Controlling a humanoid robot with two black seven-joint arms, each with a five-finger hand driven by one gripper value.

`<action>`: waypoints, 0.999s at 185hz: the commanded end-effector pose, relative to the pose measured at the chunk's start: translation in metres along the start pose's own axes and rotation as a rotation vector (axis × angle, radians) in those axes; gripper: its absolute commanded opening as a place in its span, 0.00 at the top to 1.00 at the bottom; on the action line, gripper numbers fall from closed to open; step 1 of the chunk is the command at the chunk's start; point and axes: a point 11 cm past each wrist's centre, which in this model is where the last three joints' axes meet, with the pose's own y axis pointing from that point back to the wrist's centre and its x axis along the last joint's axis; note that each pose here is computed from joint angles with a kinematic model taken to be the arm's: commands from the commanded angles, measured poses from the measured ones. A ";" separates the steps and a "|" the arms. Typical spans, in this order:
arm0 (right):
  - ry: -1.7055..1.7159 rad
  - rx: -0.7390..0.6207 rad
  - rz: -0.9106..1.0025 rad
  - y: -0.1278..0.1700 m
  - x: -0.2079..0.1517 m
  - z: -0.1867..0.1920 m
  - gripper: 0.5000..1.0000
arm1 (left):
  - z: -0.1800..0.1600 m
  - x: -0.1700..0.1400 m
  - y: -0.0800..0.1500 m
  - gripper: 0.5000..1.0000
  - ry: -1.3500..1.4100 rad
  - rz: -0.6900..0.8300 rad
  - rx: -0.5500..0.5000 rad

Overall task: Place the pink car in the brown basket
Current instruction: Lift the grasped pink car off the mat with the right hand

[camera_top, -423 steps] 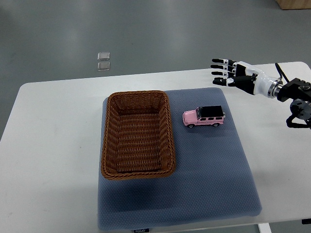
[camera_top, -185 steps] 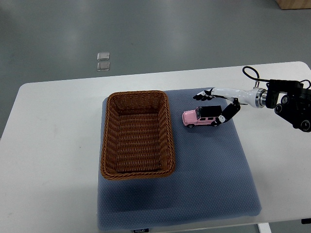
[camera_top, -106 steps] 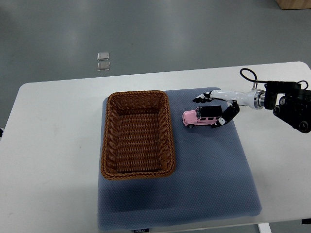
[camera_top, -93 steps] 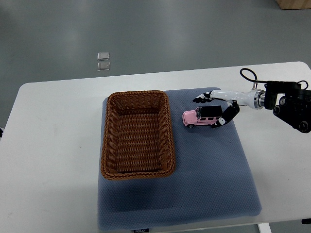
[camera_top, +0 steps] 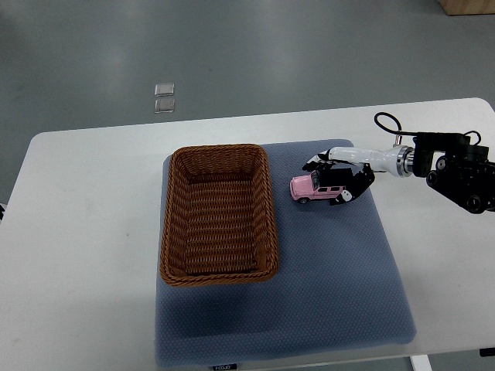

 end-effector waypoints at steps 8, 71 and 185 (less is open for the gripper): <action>0.006 -0.010 0.012 -0.005 0.006 -0.002 0.40 | 0.000 0.000 0.000 0.00 0.000 0.000 0.000; 0.011 -0.012 0.015 -0.003 0.009 -0.001 0.76 | 0.000 0.000 0.000 0.00 0.000 0.000 0.000; 0.053 0.036 0.071 0.011 0.046 -0.013 1.00 | 0.000 0.000 0.000 0.00 0.000 0.000 0.000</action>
